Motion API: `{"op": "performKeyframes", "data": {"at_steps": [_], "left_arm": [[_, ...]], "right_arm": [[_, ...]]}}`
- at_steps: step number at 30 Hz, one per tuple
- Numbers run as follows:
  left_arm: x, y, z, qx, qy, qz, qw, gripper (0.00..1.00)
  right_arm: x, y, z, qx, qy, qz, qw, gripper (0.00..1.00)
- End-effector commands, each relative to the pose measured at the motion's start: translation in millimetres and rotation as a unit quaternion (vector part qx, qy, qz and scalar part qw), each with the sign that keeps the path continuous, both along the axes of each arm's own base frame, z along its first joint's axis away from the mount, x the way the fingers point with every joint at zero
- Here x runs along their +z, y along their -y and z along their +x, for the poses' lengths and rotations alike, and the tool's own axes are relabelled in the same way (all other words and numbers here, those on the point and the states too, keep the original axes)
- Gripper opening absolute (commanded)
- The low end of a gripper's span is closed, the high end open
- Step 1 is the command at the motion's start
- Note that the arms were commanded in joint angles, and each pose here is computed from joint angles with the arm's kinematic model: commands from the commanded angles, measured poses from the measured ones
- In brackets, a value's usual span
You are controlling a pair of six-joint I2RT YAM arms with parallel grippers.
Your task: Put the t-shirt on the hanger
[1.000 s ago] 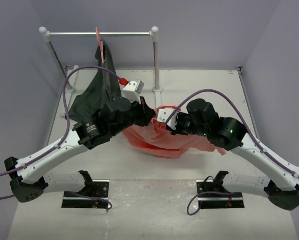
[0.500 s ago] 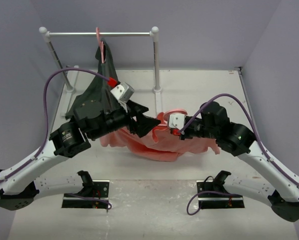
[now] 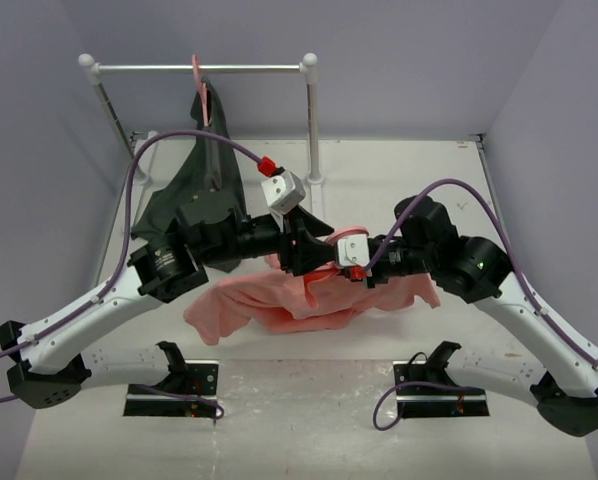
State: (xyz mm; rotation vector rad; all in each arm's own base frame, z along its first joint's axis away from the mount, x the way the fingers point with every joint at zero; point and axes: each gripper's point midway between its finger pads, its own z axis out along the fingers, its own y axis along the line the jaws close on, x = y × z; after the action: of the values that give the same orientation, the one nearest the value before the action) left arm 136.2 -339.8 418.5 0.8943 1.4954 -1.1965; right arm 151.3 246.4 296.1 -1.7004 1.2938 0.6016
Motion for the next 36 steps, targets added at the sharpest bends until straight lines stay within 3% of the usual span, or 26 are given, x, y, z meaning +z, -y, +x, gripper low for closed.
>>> {"op": "performKeyframes", "data": {"at_steps": [1, 5, 6, 7, 8, 9, 15, 16, 17, 18, 21, 26, 28, 30, 36], "left_arm": [[-9, 6, 14, 0.024, 0.019, 0.010, 0.999, 0.60], [-22, 0, 28, 0.064, 0.021, 0.028, 0.997, 0.61], [-23, -2, 28, 0.064, 0.025, 0.030, 0.997, 0.47], [-24, -2, 27, 0.062, 0.028, 0.030, 0.997, 0.19], [-23, -2, 24, 0.056, 0.030, 0.024, 0.998, 0.02], [-22, -2, 22, 0.050, 0.031, 0.018, 0.998, 0.00], [-9, -17, 26, 0.089, 0.034, -0.025, 0.995, 0.00], [-5, -25, 30, 0.112, 0.031, -0.037, 0.993, 0.00], [-4, -32, 37, 0.141, 0.026, -0.046, 0.989, 0.00], [-2, -38, 40, 0.160, 0.023, -0.050, 0.986, 0.00], [1, -58, 49, 0.212, 0.012, -0.057, 0.975, 0.00], [12, -86, 55, 0.269, 0.003, -0.088, 0.959, 0.00], [21, -91, 55, 0.275, 0.000, -0.098, 0.956, 0.00], [28, -97, 56, 0.289, -0.008, -0.110, 0.951, 0.00], [50, -116, 58, 0.321, -0.024, -0.148, 0.935, 0.00]], "right_arm": [[28, -15, -11, 0.054, 0.015, 0.041, 0.998, 0.00], [26, -18, -14, 0.066, 0.007, 0.039, 0.997, 0.00], [25, -18, -15, 0.070, 0.006, 0.040, 0.997, 0.00], [26, -19, -17, 0.075, 0.005, 0.042, 0.996, 0.00], [26, -20, -17, 0.078, 0.004, 0.043, 0.996, 0.00], [26, -20, -17, 0.078, 0.005, 0.043, 0.996, 0.00], [17, -23, -14, 0.077, -0.008, 0.036, 0.996, 0.00], [16, -23, -12, 0.066, -0.012, 0.037, 0.997, 0.20], [16, -22, -8, 0.048, -0.014, 0.041, 0.998, 0.49], [18, -20, -1, 0.022, -0.007, 0.049, 0.999, 0.68], [33, -16, 15, -0.039, 0.016, 0.098, 0.994, 0.99], [49, 16, 66, -0.278, -0.008, 0.182, 0.943, 0.99], [49, 25, 77, -0.325, -0.013, 0.187, 0.927, 0.99], [52, 44, 93, -0.416, -0.035, 0.205, 0.885, 0.99], [82, 70, 100, -0.502, -0.078, 0.280, 0.814, 0.99]]}}
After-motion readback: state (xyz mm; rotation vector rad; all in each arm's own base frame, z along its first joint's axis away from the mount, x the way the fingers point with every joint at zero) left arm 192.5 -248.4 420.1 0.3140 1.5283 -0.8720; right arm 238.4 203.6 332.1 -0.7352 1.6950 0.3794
